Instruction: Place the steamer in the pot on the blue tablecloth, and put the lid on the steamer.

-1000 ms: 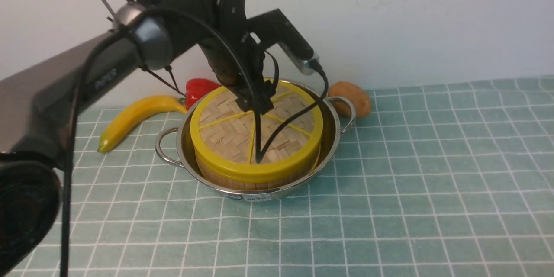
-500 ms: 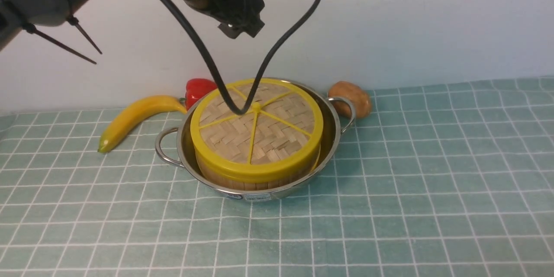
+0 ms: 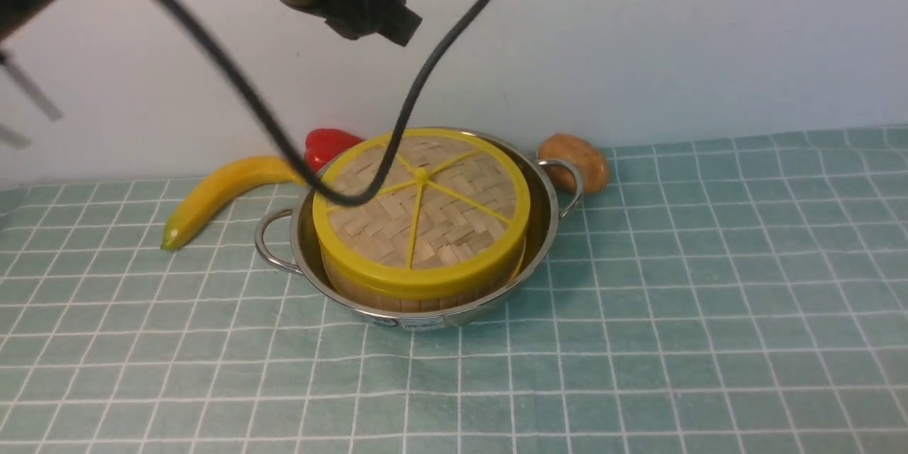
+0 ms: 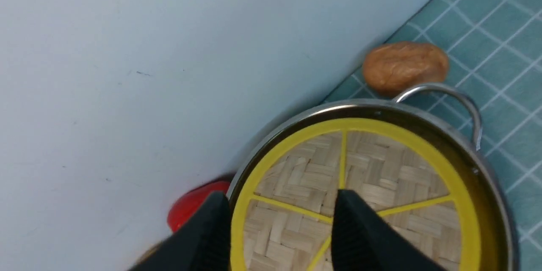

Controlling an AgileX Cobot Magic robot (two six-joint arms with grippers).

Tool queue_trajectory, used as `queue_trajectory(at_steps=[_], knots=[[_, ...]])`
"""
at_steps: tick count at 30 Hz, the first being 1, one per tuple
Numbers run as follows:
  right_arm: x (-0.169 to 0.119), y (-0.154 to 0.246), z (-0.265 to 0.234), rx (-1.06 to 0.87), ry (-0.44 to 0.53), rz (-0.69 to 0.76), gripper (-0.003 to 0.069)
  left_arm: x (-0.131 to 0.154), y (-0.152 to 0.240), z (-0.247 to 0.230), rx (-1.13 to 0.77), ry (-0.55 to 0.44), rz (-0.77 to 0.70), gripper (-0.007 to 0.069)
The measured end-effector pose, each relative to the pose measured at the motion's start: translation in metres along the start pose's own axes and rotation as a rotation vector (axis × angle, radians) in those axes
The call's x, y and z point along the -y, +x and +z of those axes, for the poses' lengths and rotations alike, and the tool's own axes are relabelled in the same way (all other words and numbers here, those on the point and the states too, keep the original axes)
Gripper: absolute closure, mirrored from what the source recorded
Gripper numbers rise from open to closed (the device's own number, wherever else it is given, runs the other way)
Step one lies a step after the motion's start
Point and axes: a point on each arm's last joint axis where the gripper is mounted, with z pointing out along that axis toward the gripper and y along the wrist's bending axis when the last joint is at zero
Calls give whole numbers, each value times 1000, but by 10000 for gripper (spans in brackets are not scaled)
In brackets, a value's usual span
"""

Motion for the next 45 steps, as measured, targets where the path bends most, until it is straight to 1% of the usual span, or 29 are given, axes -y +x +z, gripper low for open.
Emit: queue_trajectory(at_steps=[2, 4, 6, 8, 9, 14, 16, 17, 18, 23, 27, 30, 33, 36, 45], knots=[[0, 0, 0, 0, 0, 0, 419, 4, 18, -31, 104, -24, -34, 370], [0, 0, 0, 0, 0, 1, 419, 12, 56, -61, 205, -60, -81, 409], [0, 0, 0, 0, 0, 4, 419, 18, 85, -72, 241, -81, -120, 424], [0, 0, 0, 0, 0, 5, 419, 27, 128, -89, 275, -120, -188, 438], [0, 0, 0, 0, 0, 5, 419, 32, 157, -91, 267, -145, -246, 441], [0, 0, 0, 0, 0, 7, 419, 54, 248, -104, 252, -279, -434, 448], [0, 0, 0, 0, 0, 8, 419, 63, 275, -106, 233, -321, -466, 448], [0, 0, 0, 0, 0, 8, 419, 65, 279, -107, 239, -333, -469, 448], [0, 0, 0, 0, 0, 8, 419, 74, 300, -107, 230, -365, -485, 447], [0, 0, 0, 0, 0, 8, 419, 93, 330, -110, 297, -418, -481, 438], [0, 0, 0, 0, 0, 8, 419, 100, 336, -116, 367, -442, -441, 434], [0, 0, 0, 0, -1, 10, 419, 105, 338, -118, 366, -440, -401, 426], [0, 0, 0, 1, -2, 11, 419, 109, 343, -116, 310, -396, -389, 424], [0, 0, 0, 1, -1, 11, 419, 112, 347, -114, 254, -376, -398, 424], [0, 0, 0, 1, -1, 11, 419, 112, 347, -114, 251, -375, -394, 410]])
